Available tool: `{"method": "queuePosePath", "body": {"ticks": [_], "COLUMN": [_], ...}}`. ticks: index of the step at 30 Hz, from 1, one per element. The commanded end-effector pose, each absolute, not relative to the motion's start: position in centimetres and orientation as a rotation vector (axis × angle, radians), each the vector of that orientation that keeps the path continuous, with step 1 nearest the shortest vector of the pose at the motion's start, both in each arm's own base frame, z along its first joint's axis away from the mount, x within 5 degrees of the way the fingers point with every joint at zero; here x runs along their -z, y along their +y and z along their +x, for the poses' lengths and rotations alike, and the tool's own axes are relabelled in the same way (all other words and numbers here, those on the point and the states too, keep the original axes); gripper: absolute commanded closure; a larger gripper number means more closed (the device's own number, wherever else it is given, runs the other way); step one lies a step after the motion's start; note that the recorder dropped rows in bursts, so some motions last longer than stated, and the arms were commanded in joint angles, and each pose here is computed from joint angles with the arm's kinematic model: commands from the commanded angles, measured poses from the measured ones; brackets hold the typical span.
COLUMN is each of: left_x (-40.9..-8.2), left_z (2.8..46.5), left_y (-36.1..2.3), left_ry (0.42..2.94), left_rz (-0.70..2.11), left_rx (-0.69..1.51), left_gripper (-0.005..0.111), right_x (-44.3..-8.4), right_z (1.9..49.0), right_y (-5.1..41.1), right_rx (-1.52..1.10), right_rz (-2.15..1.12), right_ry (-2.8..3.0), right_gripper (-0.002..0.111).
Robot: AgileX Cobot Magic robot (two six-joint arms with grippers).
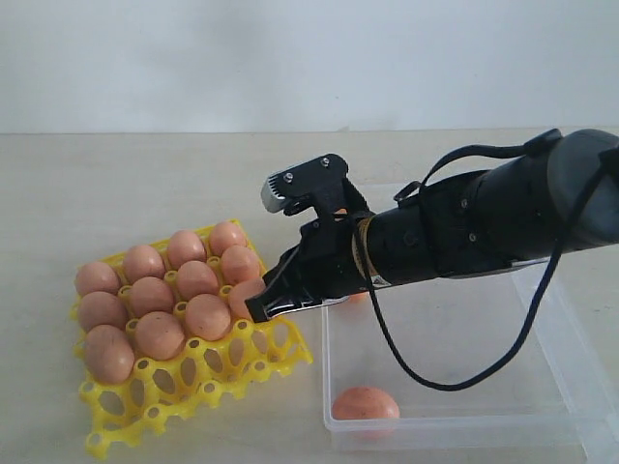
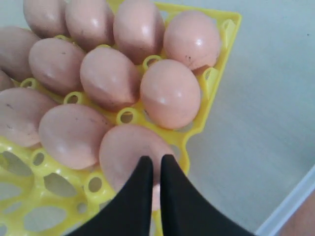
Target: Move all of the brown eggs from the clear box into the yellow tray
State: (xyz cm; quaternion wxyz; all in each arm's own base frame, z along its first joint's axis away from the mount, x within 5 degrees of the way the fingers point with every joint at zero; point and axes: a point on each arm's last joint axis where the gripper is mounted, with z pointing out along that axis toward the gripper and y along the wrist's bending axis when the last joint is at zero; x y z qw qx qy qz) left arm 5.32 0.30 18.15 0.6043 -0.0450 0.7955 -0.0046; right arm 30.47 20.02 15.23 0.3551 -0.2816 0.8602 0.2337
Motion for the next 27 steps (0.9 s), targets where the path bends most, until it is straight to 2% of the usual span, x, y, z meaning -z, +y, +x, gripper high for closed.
{"method": "queuePosePath", "body": {"ticks": [1, 4, 10, 19, 23, 27], "left_x": [-18.1, -18.1, -18.1, -18.1, -18.1, -18.1], "left_z": [5.3, 5.3, 5.3, 5.3, 5.3, 5.3], "left_y": [0.3, 0.3, 0.3, 0.3, 0.3, 0.3], "left_ry": [1.836, 1.836, 1.836, 1.836, 1.836, 1.836], "left_rz": [-0.104, -0.104, -0.104, -0.104, -0.104, -0.104], "left_rx": [0.007, 0.007, 0.007, 0.007, 0.007, 0.007], "left_gripper": [0.103, 0.103, 0.103, 0.103, 0.103, 0.103], "right_x": [-15.1, -14.6, -13.2, -12.5, -13.8, -17.4], "right_z": [30.6, 30.7, 30.4, 30.6, 30.9, 31.0], "right_y": [19.6, 19.5, 20.5, 19.8, 19.0, 17.5], "right_rx": [-0.525, -0.516, -0.655, -0.561, -0.452, -0.262], "right_rz": [-0.707, -0.707, -0.748, -0.698, -0.646, -0.631], "right_ry": [2.248, 2.265, 2.259, 2.322, 2.321, 2.250], "right_gripper": [0.108, 0.108, 0.108, 0.108, 0.108, 0.108]}}
